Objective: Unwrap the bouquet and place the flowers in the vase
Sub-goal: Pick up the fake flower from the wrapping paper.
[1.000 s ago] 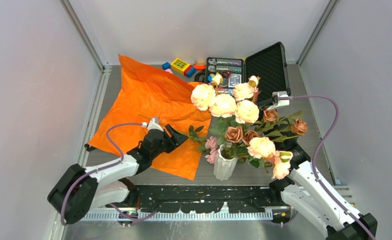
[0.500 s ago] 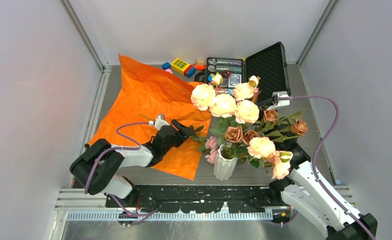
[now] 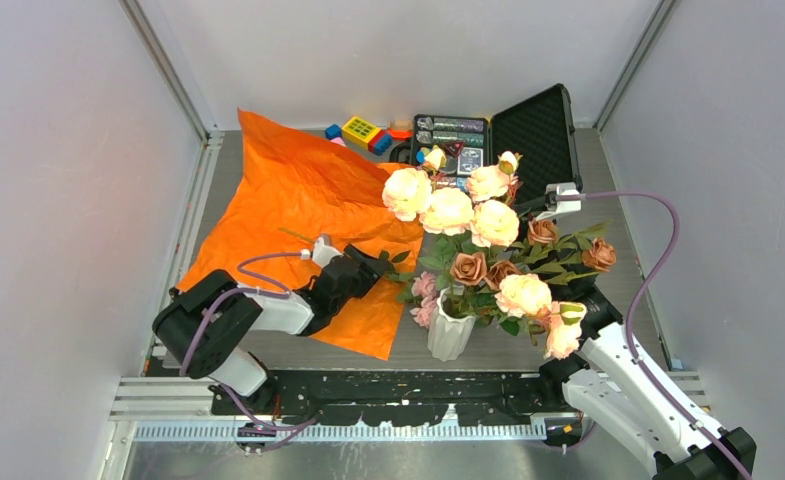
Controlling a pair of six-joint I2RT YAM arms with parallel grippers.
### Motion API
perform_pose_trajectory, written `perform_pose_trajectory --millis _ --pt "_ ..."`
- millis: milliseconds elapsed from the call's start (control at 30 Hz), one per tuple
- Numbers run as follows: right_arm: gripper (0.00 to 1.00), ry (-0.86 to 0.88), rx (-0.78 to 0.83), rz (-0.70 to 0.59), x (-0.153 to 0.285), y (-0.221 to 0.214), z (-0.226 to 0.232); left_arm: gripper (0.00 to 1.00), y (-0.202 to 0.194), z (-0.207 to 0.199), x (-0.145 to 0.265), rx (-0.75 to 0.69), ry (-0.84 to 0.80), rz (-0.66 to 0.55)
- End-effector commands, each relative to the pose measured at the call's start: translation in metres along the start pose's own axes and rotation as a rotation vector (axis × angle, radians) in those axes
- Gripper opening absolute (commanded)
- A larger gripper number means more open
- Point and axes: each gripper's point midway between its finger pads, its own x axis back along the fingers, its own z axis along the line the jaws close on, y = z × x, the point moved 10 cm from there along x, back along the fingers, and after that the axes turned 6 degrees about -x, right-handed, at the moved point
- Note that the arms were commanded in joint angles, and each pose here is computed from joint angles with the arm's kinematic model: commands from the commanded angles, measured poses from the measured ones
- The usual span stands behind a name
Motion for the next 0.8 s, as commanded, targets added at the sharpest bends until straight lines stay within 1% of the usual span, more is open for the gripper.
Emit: perform_pose_trajectory --millis 0,133,367,500,533,767 --pt "0.68 -0.006 0.013 -0.056 0.001 0.012 0.002 0.51 0.003 -0.003 -0.006 0.024 -0.017 -0.052" --pt "0.68 -0.007 0.014 -0.059 0.002 0.012 0.002 0.5 0.002 -0.002 -0.006 0.021 -0.012 -0.046" --pt "0.68 -0.008 0.015 -0.056 0.002 0.012 0.001 0.48 0.003 0.002 -0.008 0.01 0.013 -0.072" --pt "0.68 -0.009 0.014 -0.057 0.002 0.012 0.001 0.37 0.003 -0.004 -0.015 -0.001 -0.018 -0.081" --pt "0.68 -0.009 0.014 -0.058 0.002 0.012 0.001 0.37 0.003 -0.005 -0.017 -0.004 -0.022 -0.082" --pt "0.68 -0.003 0.003 -0.048 0.001 0.009 0.001 0.37 0.0 -0.008 -0.027 -0.001 -0.032 -0.085"
